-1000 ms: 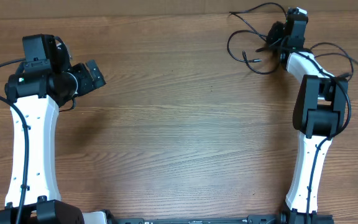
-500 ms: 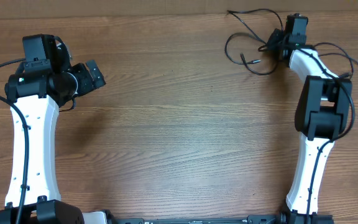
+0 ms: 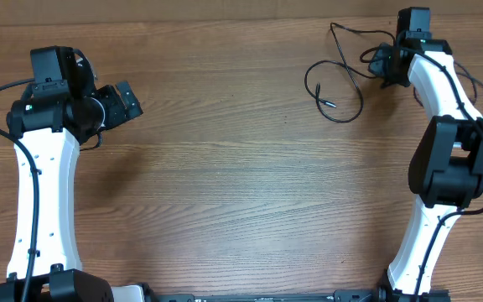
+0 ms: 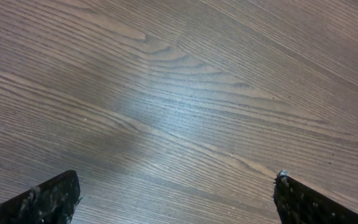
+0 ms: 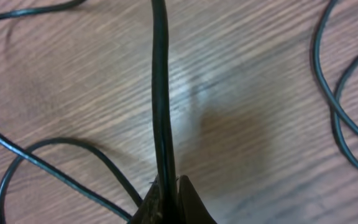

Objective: Untangle cables
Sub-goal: 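Lay the cable down at the upper right and open the right gripper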

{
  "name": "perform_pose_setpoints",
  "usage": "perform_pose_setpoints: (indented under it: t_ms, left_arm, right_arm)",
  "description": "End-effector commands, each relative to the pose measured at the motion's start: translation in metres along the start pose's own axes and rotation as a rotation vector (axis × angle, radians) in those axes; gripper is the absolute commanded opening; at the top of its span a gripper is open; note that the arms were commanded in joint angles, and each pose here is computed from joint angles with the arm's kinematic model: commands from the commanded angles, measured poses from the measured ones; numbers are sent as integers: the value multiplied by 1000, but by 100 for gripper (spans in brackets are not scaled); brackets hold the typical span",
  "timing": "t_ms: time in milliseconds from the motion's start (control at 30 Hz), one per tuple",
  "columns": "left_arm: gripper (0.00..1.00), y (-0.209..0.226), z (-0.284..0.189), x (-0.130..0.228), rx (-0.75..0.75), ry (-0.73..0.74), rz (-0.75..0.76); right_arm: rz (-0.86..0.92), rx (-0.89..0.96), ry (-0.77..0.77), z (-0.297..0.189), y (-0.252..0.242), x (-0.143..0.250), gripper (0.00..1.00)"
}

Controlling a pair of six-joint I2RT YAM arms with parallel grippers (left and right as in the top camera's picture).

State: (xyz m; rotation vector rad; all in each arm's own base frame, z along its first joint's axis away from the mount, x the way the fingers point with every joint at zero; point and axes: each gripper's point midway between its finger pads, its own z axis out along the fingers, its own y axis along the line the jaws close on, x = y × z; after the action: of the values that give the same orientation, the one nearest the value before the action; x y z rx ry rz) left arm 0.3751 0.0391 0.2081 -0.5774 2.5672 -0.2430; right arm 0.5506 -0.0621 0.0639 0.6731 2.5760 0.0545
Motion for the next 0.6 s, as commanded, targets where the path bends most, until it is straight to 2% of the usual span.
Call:
perform_pose_setpoints:
  t_ms: [0, 33, 67, 100, 333, 567]
  left_arm:
    - [99, -2, -2, -4, 2, -11, 22]
    - [99, -2, -2, -4, 2, -11, 22]
    - [99, -2, -2, -4, 2, -11, 22]
    - [100, -2, -2, -4, 2, -11, 22]
    - [100, -2, -2, -4, 2, -11, 22]
    - [100, -2, -2, -4, 2, -11, 22]
  right_arm:
    - [11, -31, -68, -46, 8, -21, 11]
    - [12, -32, -70, -54, 8, -22, 28]
    - [14, -34, -79, -69, 7, -24, 79]
    - [15, -37, -87, -79, 7, -26, 100]
    - [20, -61, -144, -171, 2, -27, 100]
    - [9, -94, -78, -259, -7, 21, 100]
